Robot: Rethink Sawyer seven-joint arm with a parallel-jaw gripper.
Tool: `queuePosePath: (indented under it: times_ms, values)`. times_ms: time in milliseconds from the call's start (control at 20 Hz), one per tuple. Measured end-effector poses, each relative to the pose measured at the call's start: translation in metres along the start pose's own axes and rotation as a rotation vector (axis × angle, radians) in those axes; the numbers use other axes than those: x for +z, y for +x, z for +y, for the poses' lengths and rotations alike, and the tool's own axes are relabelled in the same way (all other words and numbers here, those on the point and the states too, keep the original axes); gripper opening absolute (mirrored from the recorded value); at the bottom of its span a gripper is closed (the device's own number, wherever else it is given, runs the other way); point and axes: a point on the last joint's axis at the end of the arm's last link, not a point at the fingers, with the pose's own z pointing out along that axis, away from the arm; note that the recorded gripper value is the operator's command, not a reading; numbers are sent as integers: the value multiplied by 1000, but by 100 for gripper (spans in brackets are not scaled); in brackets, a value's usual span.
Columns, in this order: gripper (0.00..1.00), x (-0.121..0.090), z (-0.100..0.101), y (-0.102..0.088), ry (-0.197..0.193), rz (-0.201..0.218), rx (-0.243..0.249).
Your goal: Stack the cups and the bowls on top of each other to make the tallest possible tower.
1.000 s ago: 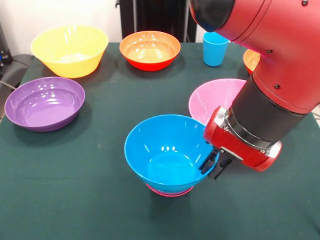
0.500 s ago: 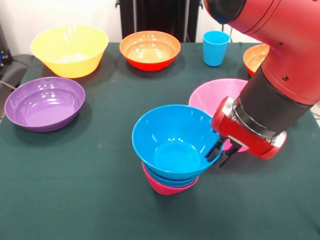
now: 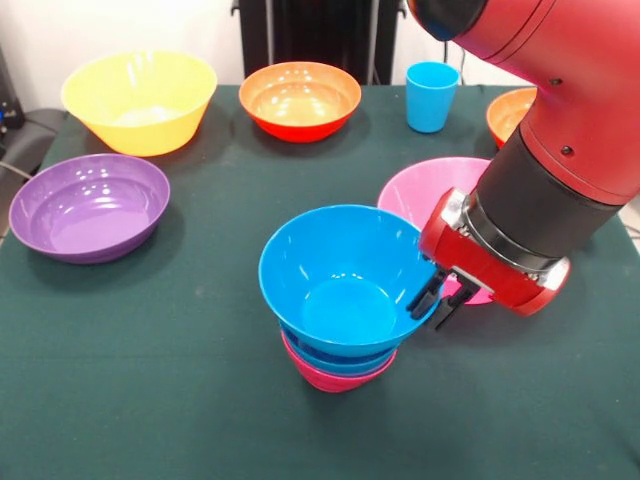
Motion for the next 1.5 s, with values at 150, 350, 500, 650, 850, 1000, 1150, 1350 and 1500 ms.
queuePosePath:
  times_ms: [150, 350, 500, 650, 850, 1000, 1150, 1350, 1500]
  values:
    - [0, 0, 0, 0, 1, 0, -1]
    - [0, 1, -1, 0, 3, 0, -1]
    - [0, 1, -2, -1, 4, -1, -1]
    - [0, 1, -2, -1, 5, -1, -1]
    - [0, 2, -3, -1, 6, -2, -1]
    - [0, 3, -5, -6, 5, -5, 0]
    - [0, 4, -7, -10, 3, -8, 2]
    - [0, 7, -13, -15, 4, -7, 7]
    - [0, 13, -15, -18, 7, -7, 7]
